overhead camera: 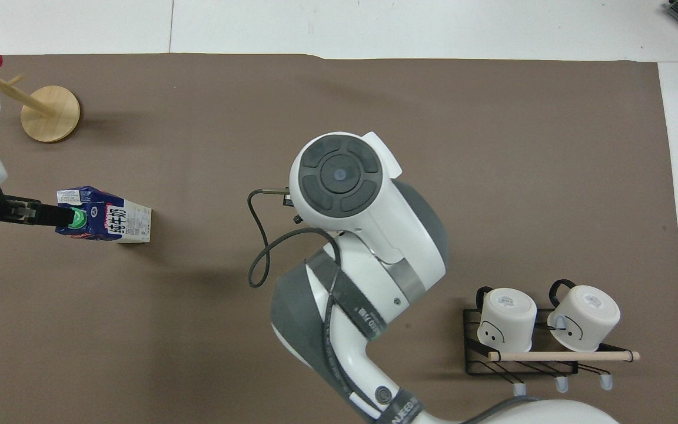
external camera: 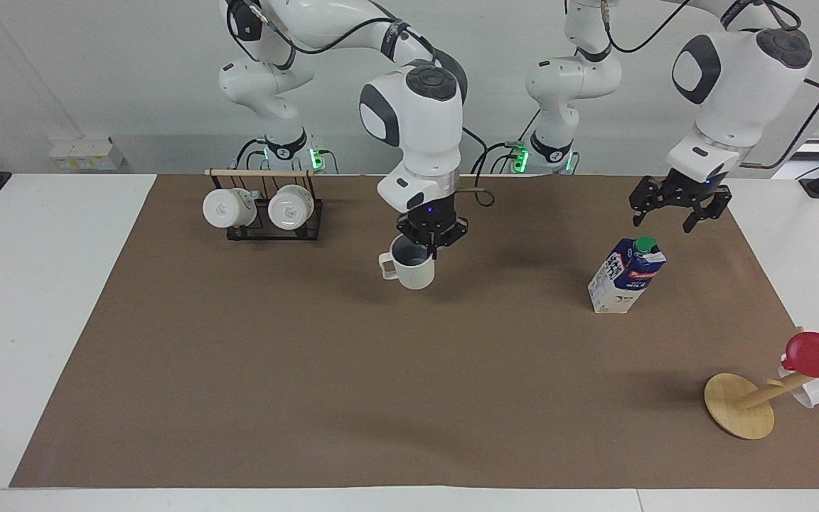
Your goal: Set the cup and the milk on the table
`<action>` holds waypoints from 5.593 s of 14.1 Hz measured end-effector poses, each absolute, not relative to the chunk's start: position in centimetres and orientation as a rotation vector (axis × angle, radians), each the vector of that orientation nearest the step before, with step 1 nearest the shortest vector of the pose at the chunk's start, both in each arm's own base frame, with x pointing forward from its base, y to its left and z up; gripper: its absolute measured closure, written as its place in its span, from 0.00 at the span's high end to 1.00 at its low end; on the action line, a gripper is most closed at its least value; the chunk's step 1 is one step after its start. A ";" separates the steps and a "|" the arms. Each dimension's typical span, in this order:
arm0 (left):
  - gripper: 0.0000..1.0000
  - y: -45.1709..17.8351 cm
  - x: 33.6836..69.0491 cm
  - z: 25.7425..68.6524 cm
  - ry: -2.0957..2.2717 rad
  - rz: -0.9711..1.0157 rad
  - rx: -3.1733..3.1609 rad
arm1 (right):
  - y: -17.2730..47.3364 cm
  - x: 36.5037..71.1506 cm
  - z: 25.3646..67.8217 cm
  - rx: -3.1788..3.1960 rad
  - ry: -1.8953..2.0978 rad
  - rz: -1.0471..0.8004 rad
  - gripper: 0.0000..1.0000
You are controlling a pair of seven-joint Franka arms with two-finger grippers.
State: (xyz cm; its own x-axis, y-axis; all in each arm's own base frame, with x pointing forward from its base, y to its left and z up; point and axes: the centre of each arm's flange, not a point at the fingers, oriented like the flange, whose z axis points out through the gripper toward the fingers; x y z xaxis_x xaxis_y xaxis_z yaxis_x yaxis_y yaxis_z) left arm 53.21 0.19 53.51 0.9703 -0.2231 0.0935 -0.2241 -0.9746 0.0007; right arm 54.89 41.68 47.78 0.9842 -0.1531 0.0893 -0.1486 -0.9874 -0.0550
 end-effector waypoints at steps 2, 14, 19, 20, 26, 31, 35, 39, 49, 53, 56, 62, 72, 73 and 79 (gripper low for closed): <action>1.00 0.1 53.5 51.7 -0.357 0.170 3.108 | 45.3 52.9 45.5 -3.109 0.259 -0.136 0.04; 0.91 -1.3 54.1 46.2 -0.400 0.162 3.101 | 51.9 51.4 38.7 -3.167 0.236 -0.160 0.04; 0.55 -1.3 54.2 46.2 -0.401 0.165 3.101 | 52.4 51.3 37.1 -3.162 0.242 -0.160 0.07; 0.55 -1.3 54.2 46.3 -0.400 0.166 3.101 | 52.4 51.3 37.1 -3.161 0.250 -0.160 0.19; 0.52 -1.3 54.2 46.4 -0.397 0.169 3.101 | 51.6 52.2 40.1 -3.110 0.372 -0.210 0.86; 0.50 -1.7 54.5 48.0 -0.334 0.169 3.105 | 44.5 55.2 50.1 -3.036 0.521 -0.292 1.00; 0.50 -7.4 54.3 50.3 -0.218 0.152 3.101 | 33.9 55.7 56.7 -3.062 0.565 -0.295 1.00; 0.50 -15.4 52.7 50.8 -0.111 0.145 3.089 | 22.6 56.0 60.6 -3.089 0.560 -0.269 1.00; 0.48 -20.7 50.0 48.2 -0.076 0.059 3.104 | 3.2 54.1 64.9 -3.148 0.434 -0.181 1.00; 0.48 -20.7 49.8 47.7 -0.078 0.049 3.107 | 2.9 53.7 66.3 -3.148 0.444 -0.177 1.00; 0.48 -20.9 49.6 47.0 -0.086 0.060 3.104 | 2.8 53.7 67.1 -3.152 0.431 -0.162 1.00; 0.53 -20.9 49.4 46.2 -0.087 0.055 3.106 | 3.0 54.9 67.2 -3.160 0.381 -0.142 1.00; 1.00 -20.0 49.6 58.1 -0.115 0.089 3.102 | 3.0 54.9 67.2 -3.165 0.351 -0.131 1.00; 1.00 -19.1 49.6 60.0 -0.134 0.094 3.102 | 3.0 54.9 67.2 -3.165 0.351 -0.131 1.00; 1.00 -9.5 50.9 64.6 -0.244 0.061 3.112 | 3.0 54.9 67.2 -3.165 0.351 -0.131 1.00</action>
State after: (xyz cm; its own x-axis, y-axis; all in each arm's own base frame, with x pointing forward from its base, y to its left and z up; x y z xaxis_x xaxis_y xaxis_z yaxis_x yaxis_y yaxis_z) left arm 50.86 -9.48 64.61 0.9870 -0.1553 0.0406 -0.1560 -0.9876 0.0159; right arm 54.89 2.96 67.25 0.9724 -0.2166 0.0865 -0.2203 -0.9748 0.0359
